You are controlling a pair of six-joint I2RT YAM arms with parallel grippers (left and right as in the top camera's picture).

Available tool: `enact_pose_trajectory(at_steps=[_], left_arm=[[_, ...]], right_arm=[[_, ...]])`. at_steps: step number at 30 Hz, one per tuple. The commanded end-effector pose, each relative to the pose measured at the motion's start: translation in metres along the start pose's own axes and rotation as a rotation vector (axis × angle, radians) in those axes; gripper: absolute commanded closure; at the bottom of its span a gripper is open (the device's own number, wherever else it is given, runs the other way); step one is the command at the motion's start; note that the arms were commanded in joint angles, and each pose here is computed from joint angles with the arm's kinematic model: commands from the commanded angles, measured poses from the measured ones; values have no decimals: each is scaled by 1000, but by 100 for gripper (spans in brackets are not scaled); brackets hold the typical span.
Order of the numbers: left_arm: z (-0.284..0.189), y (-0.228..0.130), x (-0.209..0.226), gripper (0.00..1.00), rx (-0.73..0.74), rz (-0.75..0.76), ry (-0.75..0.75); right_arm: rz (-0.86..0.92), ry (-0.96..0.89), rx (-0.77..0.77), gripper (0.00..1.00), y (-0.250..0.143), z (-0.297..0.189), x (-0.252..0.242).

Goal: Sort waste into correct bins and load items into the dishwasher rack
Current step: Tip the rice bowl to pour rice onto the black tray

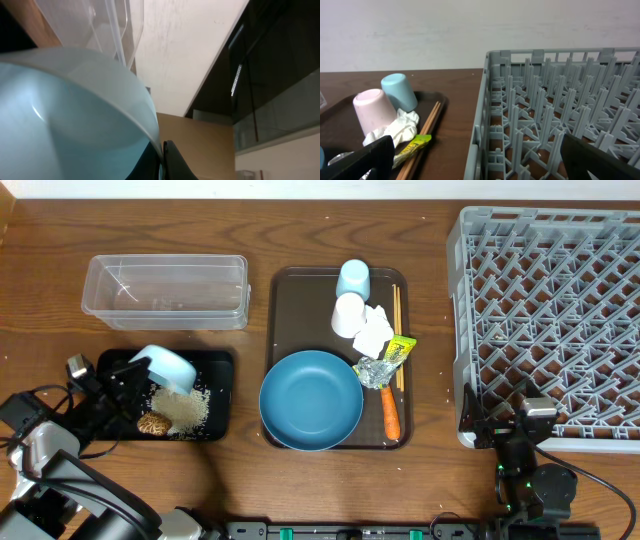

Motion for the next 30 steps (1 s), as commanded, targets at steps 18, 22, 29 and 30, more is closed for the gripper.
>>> enact_pose_trajectory(at_steps=[18,22,29,30], left_arm=[[-1,4,-7,94,5,29,-27],[0,8,-6,94,-7,87,-9],[8,-2,-4,94,26,54,8],[11,-5,-4,94,37,48,9]], right_arm=[[-1,-24,-3,1,0,0,-5],[-1,-24,-3,1,0,0,-5],[-1,-24,-3,1,0,0,-5],[-1,-24,-3,1,0,0,-5]])
Point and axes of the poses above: each gripper's point midway between its finger pads, its own z axis out along the fingers, its own x axis along the line the jaws close on, y = z × x, the point moved 2 cm from there along -z, back along the fingers, and after that the axes turned 1 degree about -z, right-handed, at the moved point
